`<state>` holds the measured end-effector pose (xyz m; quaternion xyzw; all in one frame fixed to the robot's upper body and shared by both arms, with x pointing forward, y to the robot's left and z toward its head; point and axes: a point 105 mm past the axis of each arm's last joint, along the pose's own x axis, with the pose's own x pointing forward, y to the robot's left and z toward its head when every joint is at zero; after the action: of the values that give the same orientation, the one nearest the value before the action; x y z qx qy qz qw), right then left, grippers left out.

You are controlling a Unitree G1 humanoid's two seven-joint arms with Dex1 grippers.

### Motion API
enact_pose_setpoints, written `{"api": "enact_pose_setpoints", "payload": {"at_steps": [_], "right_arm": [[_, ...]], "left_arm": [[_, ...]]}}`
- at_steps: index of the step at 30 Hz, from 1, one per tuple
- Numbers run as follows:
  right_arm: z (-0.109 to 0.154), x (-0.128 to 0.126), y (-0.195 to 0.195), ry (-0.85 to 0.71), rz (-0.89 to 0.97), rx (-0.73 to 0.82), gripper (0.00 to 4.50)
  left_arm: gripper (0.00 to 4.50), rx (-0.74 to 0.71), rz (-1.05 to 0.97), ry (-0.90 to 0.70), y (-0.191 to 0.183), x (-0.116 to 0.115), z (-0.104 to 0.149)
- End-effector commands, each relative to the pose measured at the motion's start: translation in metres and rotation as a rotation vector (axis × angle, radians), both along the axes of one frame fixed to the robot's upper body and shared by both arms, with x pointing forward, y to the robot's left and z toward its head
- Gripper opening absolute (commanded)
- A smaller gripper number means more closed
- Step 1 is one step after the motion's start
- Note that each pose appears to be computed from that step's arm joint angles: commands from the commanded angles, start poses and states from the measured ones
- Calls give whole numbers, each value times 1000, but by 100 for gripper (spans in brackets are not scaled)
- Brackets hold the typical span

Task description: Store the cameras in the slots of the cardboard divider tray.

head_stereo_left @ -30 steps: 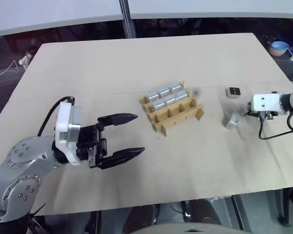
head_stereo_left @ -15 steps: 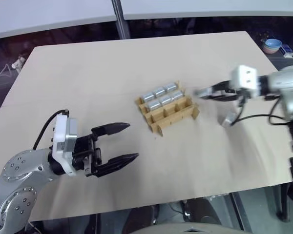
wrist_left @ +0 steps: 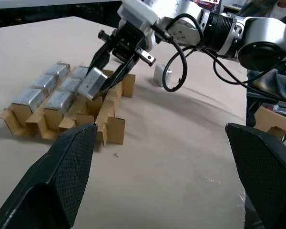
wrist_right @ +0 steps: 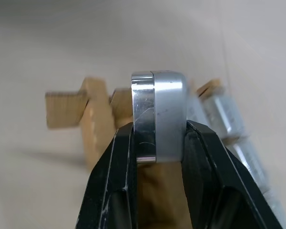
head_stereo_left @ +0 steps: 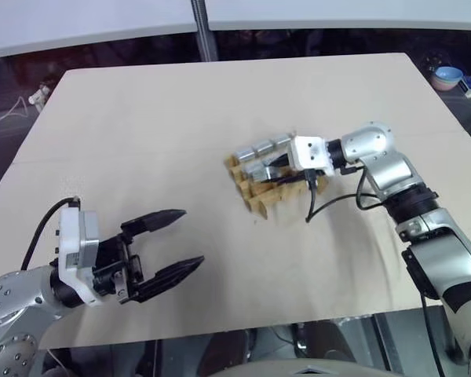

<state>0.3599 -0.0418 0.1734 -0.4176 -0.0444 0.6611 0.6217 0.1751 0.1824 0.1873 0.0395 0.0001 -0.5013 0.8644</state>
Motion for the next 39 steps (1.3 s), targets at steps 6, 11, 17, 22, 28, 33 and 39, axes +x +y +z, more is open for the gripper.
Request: {"api": "enact_pose_setpoints", "payload": {"at_steps": [6, 11, 17, 22, 28, 33, 39], "right_arm": [[4, 4, 19, -78, 57, -13, 92], [-8, 7, 14, -92, 65, -79, 92], [-17, 7, 4, -87, 80, -174, 92], [-16, 8, 5, -80, 85, -200, 92], [-16, 12, 11, 0, 37, -202, 178], [4, 13, 18, -42, 22, -109, 386], [56, -16, 1, -6, -25, 134, 386]], "left_arm": [[450, 16, 27, -51, 0, -9, 5], [450, 17, 38, -53, 3, -9, 6], [450, 17, 37, -60, 4, -7, 6], [450, 17, 32, -65, 4, -5, 5], [450, 15, 29, -67, 3, -5, 5], [450, 11, 24, -68, 2, -4, 4], [450, 0, -8, -74, -4, -1, 4]]}}
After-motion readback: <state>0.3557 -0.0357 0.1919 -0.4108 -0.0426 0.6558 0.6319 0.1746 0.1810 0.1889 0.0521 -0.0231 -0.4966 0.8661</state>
